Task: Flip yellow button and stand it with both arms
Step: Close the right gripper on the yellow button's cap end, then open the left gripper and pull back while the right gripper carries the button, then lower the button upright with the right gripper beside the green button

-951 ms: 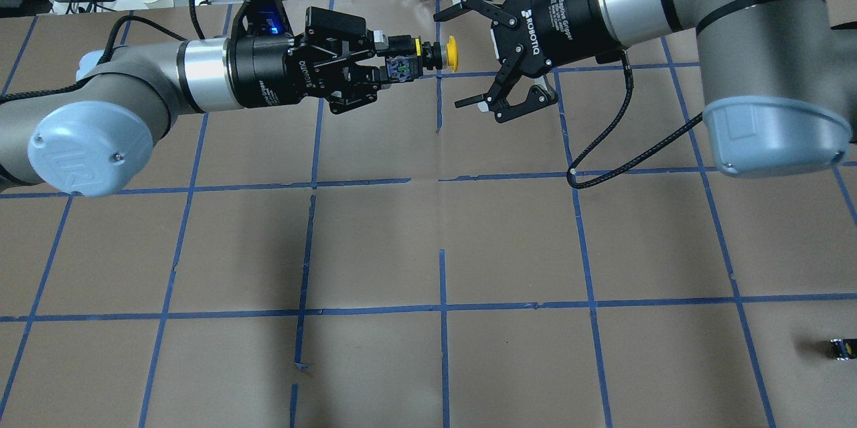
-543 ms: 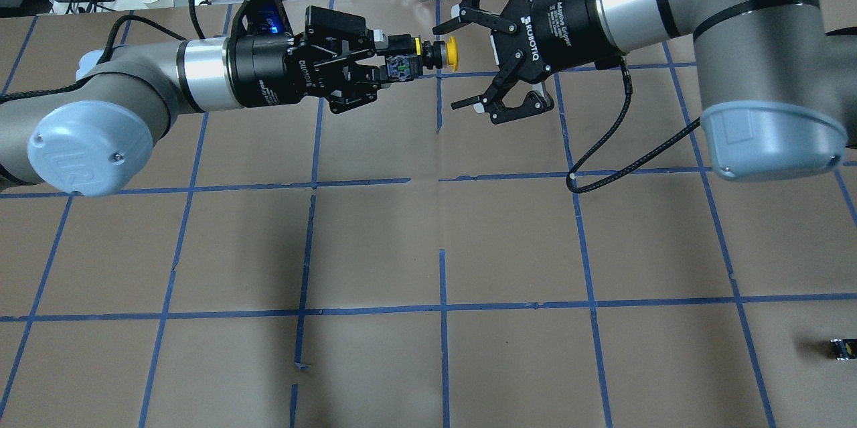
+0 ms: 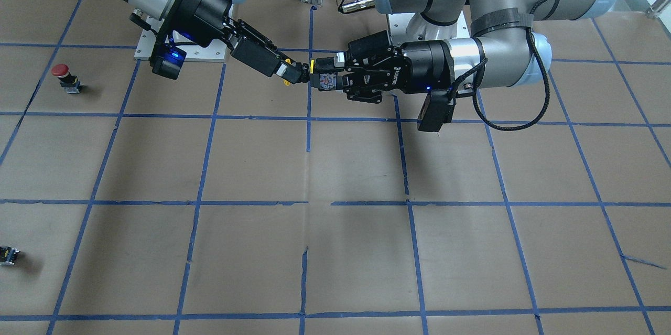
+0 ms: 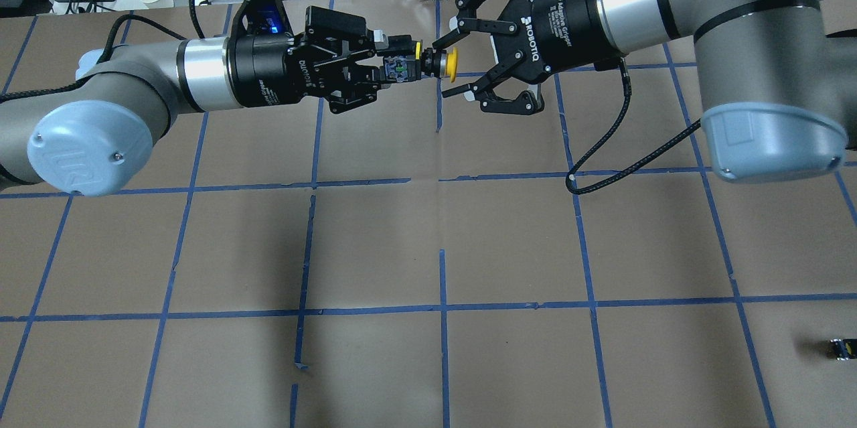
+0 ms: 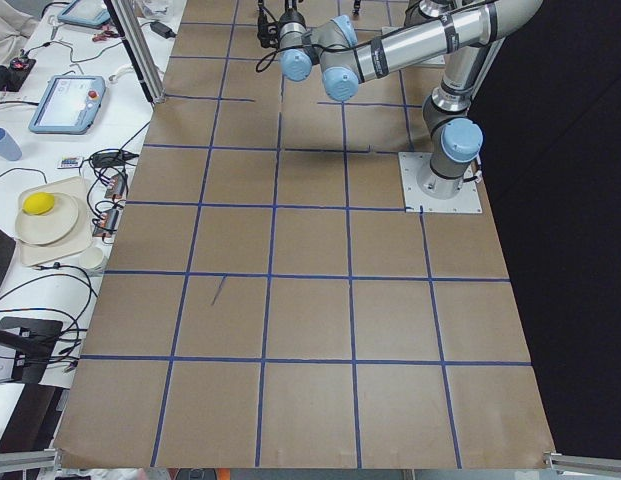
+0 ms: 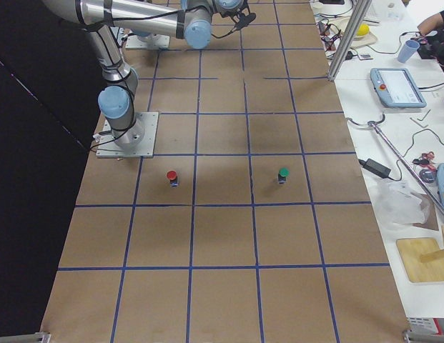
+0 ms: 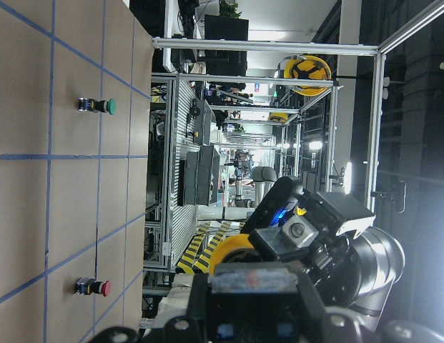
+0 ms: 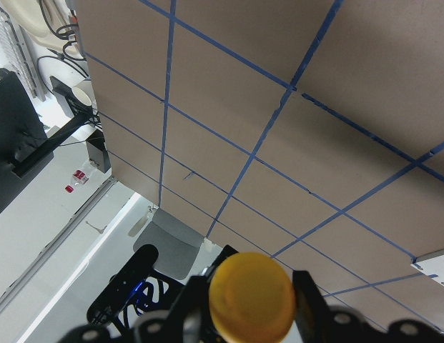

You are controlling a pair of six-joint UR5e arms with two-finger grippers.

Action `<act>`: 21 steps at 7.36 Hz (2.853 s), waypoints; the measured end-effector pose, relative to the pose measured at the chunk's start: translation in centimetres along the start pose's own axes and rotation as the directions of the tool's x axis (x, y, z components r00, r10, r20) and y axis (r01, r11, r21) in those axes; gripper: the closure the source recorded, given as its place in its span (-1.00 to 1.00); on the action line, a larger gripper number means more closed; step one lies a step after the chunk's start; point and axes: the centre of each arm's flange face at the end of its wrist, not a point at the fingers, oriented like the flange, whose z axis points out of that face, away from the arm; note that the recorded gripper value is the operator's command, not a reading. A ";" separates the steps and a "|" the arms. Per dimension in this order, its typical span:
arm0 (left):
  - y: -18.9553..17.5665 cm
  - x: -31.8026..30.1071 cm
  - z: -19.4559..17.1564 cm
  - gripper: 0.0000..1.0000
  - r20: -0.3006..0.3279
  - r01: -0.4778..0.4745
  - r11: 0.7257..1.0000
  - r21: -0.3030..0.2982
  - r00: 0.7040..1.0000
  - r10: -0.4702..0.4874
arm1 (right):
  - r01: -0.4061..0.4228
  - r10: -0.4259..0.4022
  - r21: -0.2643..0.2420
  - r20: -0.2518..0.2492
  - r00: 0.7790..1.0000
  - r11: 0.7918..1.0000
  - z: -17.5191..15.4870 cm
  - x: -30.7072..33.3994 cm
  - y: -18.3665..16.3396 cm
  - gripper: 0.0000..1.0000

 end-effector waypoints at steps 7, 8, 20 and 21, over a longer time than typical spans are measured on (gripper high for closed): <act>-0.1 0.4 0.0 -1.00 0.005 -0.021 1.000 -0.001 1.000 0.021 | 0.000 0.000 0.014 0.010 1.000 1.000 -0.6 -0.2 -0.6 0.71; -0.2 0.5 -0.2 -1.00 0.017 -0.031 1.000 -0.003 0.999 0.031 | -0.007 0.006 0.028 0.023 1.000 1.000 -1.5 -0.4 -1.2 0.77; -3.6 7.0 -9.3 -1.00 0.982 -0.101 0.986 -0.135 0.115 0.147 | 0.704 -0.416 0.183 -0.695 0.586 0.687 -14.1 11.0 -21.3 0.88; -3.4 8.8 -8.7 -1.00 0.986 -0.086 0.988 -0.126 0.098 0.134 | 0.773 -0.497 0.094 -0.716 0.490 0.627 -15.4 11.9 -22.5 0.88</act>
